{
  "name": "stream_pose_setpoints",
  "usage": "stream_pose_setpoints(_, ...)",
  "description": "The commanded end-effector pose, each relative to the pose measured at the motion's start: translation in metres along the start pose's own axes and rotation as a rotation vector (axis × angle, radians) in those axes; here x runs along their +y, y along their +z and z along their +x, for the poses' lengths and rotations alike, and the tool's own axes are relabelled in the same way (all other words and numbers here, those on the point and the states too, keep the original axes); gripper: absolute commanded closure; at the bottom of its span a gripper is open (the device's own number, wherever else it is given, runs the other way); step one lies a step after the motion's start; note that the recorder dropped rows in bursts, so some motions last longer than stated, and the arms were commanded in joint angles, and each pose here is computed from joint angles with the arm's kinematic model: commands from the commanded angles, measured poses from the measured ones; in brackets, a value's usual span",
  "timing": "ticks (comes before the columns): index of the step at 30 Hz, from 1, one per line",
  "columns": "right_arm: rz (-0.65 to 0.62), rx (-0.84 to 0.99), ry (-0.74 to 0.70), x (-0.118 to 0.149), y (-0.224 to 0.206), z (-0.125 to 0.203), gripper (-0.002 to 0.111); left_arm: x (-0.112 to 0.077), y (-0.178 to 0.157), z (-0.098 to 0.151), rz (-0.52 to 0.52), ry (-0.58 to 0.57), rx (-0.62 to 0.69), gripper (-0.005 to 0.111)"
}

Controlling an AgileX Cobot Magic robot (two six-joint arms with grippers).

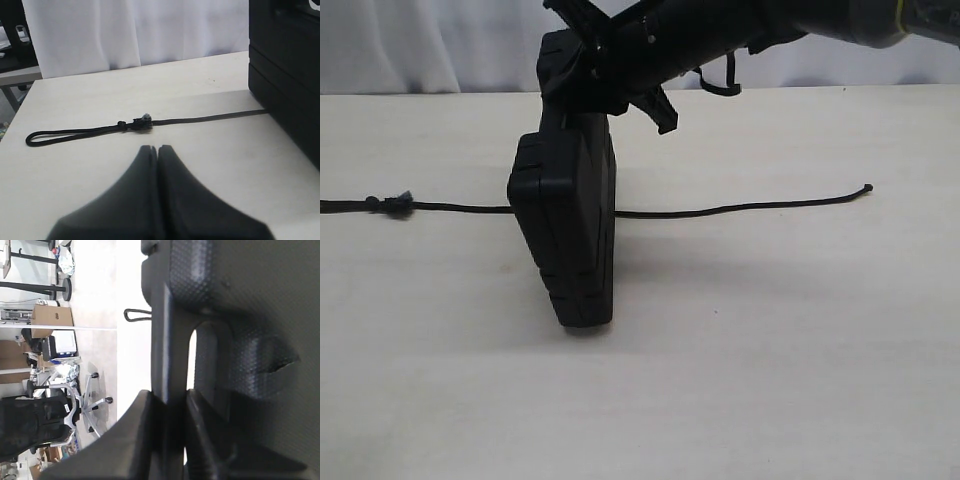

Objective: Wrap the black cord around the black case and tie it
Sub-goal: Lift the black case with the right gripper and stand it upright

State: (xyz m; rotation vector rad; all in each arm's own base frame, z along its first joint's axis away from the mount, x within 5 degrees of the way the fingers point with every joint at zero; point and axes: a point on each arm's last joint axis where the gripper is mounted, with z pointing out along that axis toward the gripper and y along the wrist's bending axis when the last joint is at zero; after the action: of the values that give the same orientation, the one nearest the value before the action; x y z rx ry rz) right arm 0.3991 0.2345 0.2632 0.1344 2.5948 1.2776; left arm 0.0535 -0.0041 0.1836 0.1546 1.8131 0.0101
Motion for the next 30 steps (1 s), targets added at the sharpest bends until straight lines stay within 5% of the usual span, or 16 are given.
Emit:
stream_pose_setpoints(1,0.086,0.005,-0.121,-0.013,0.000,-0.001,0.104,0.000,0.000,0.000,-0.005,-0.003,-0.013,0.107)
stream_pose_setpoints(21,0.083,-0.012,-0.126,-0.013,0.000,-0.003,0.104,0.000,0.000,0.000,-0.003,-0.009,-0.013,0.107)
stream_pose_setpoints(23,0.083,-0.015,-0.126,-0.013,0.000,-0.003,0.104,0.002,0.000,-0.002,-0.022,0.063,-0.032,0.107)
stream_pose_setpoints(27,0.083,-0.015,-0.126,-0.013,0.000,-0.003,0.104,0.004,-0.002,-0.017,-0.064,0.200,-0.191,0.107)
stream_pose_setpoints(30,0.083,-0.012,-0.126,-0.013,0.000,-0.003,0.104,0.001,-0.014,-0.049,-0.070,0.172,-0.570,0.107)
